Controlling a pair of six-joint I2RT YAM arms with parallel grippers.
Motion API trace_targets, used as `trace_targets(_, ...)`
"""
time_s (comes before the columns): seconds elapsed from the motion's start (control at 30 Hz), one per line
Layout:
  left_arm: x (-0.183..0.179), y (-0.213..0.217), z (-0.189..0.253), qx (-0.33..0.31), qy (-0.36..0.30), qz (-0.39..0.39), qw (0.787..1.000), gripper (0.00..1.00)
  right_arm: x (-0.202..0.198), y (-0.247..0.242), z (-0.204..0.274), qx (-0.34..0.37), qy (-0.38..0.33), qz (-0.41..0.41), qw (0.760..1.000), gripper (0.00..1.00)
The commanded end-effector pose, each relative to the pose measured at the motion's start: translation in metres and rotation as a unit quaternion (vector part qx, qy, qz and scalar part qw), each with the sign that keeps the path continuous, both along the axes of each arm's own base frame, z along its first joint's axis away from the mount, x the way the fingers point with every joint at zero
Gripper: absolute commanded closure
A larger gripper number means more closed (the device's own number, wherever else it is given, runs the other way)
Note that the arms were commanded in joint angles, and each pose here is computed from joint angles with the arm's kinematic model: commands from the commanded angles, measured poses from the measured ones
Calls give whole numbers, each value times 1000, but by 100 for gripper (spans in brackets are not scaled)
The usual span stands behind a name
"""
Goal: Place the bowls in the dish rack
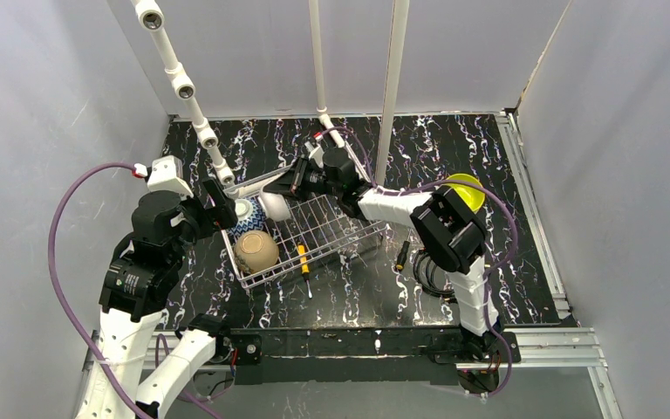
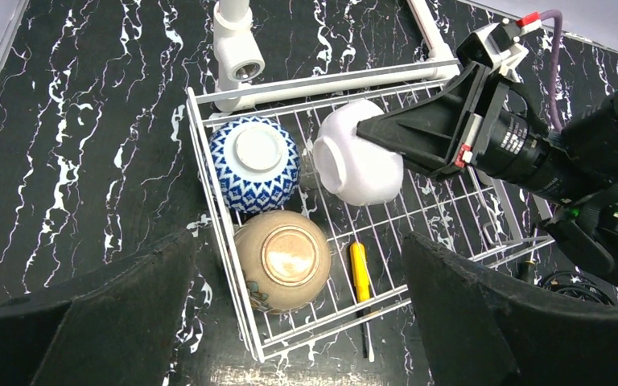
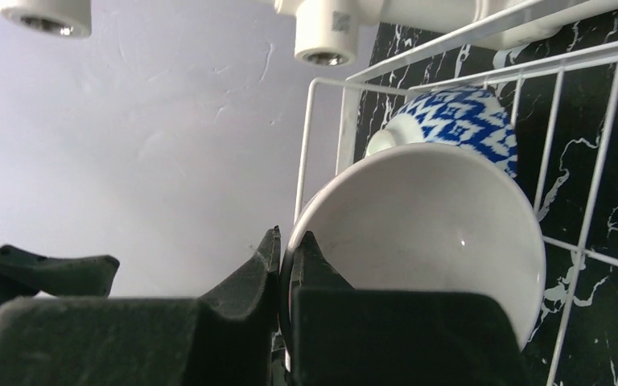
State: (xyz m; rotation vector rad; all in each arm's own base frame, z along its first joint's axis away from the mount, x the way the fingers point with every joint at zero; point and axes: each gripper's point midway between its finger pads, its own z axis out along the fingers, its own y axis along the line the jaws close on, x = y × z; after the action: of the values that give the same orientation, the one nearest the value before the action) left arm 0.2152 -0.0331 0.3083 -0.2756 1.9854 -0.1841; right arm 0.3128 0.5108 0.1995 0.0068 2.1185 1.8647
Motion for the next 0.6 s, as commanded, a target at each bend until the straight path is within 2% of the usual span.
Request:
trace_targets(0.0,-3,5,-3,4,8,12,1000,2,15,8,34,55,-2,-11,998,99)
trace_targets(0.2,-2,4,-6,5,13,10,1000,2,23,7,24,78,25,-34,996,99)
trace_targets(0.57,-1,6,-4,14,16,11,1000,2,37,12,2,74,62,-58,994,99)
